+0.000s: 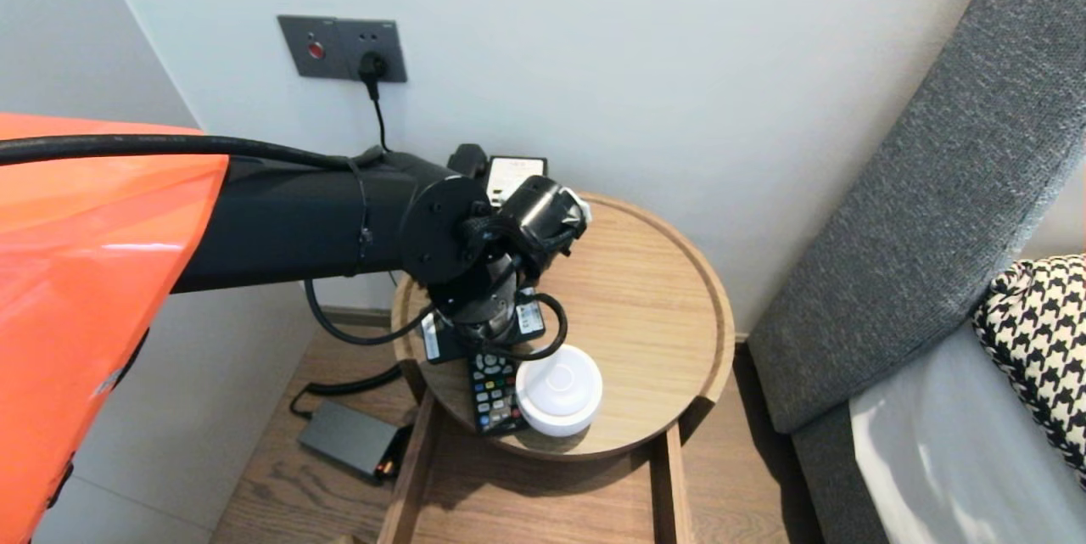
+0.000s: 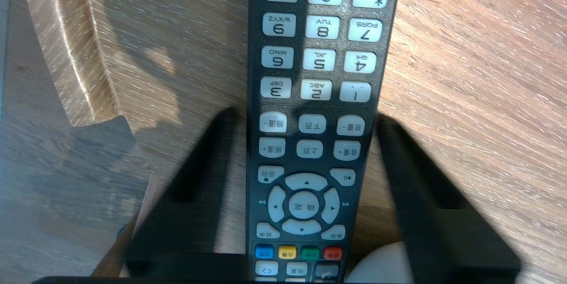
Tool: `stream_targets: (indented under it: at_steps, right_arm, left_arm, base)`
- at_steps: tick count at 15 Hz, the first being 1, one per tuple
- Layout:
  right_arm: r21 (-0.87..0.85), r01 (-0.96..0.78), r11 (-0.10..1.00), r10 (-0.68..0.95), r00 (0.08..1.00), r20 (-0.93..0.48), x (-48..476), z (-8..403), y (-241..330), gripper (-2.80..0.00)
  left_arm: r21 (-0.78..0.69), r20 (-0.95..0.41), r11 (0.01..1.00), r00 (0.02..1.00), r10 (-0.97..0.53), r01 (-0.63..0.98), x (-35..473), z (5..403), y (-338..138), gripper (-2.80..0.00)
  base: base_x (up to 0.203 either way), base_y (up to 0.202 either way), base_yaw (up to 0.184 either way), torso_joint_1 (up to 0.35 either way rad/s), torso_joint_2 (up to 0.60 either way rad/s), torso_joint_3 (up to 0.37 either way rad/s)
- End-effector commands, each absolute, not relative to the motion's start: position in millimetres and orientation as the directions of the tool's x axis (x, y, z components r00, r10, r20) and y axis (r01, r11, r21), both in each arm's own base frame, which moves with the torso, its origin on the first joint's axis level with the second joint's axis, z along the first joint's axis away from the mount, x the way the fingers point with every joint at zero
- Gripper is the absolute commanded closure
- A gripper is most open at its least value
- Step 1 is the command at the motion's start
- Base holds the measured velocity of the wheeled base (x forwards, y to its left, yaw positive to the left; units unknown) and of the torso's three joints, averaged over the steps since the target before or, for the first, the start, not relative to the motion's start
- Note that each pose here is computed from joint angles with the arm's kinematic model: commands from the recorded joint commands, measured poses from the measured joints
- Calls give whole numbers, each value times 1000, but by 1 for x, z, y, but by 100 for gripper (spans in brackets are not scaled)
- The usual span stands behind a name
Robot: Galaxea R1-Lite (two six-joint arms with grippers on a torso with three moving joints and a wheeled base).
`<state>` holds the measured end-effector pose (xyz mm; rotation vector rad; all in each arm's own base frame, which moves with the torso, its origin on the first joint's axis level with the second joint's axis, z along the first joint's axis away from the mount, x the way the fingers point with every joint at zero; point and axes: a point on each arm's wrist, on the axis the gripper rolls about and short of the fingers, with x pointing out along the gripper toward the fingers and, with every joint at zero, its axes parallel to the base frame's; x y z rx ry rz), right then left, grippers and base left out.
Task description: Put the remote controls on the table in the drawer one by one
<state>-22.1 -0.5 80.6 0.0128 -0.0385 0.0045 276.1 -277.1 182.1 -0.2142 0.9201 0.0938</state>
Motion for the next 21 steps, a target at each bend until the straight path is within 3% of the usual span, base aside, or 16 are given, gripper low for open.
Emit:
stream_targets:
  at_steps: [1,14,21]
  right_arm:
    - [12,-5,1000,5,1000,14,-20,73,0,0]
    - [12,-5,1000,5,1000,14,-20,73,0,0]
    - [12,-5,1000,5,1000,14,-20,73,0,0]
  left_arm:
    - [-140,-799,974,602,-6,-177,276,181,-277,0]
    - [-197,-769,968,637,-54,-155,237,231,-236,0]
    - [-278,-859,960,451,-241,-16,164,262,-177,0]
  base:
    - [0,0,0,0,0,0]
    - [0,0,0,0,0,0]
    - [0,0,0,0,0,0]
